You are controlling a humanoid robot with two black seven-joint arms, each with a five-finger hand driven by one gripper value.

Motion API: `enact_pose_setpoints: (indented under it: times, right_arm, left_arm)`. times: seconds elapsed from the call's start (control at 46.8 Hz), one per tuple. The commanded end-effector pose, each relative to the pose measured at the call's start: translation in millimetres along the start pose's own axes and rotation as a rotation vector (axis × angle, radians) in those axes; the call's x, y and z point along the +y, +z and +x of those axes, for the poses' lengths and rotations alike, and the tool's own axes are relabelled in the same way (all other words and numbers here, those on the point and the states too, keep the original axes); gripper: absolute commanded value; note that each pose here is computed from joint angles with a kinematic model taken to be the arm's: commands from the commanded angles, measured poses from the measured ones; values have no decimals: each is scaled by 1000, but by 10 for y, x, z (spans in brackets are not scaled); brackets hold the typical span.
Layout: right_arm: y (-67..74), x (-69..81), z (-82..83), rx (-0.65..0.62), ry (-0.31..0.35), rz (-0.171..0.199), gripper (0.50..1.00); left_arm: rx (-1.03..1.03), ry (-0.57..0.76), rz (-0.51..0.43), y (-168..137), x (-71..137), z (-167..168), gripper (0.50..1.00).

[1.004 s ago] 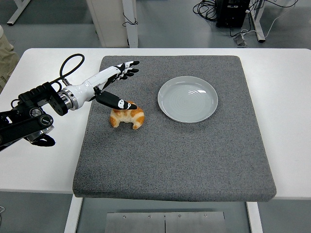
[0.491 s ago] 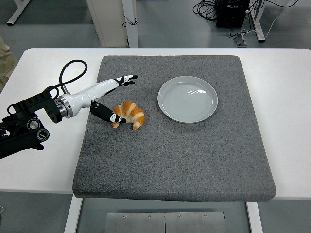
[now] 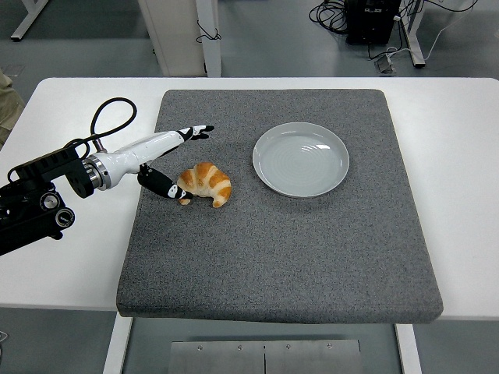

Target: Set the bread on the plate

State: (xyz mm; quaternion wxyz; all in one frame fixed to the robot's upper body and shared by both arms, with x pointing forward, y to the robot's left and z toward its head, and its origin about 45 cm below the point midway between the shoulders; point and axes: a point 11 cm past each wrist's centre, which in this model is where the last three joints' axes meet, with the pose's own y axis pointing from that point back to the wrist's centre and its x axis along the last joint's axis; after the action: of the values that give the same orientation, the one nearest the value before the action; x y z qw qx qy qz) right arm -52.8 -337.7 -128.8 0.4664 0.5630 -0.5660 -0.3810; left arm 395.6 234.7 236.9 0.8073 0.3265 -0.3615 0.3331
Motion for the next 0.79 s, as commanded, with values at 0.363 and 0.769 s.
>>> enact_pose_setpoints:
  times: [0.363, 0.769]
  right_arm:
    - [-3, -1, -5, 0, -2, 1, 1000]
    - [6, 2, -1, 0, 0, -1, 1000]
  left_arm:
    - [8, -8, 0, 14, -138, -93, 971]
    - [26, -25, -15, 97, -329, -262, 971]
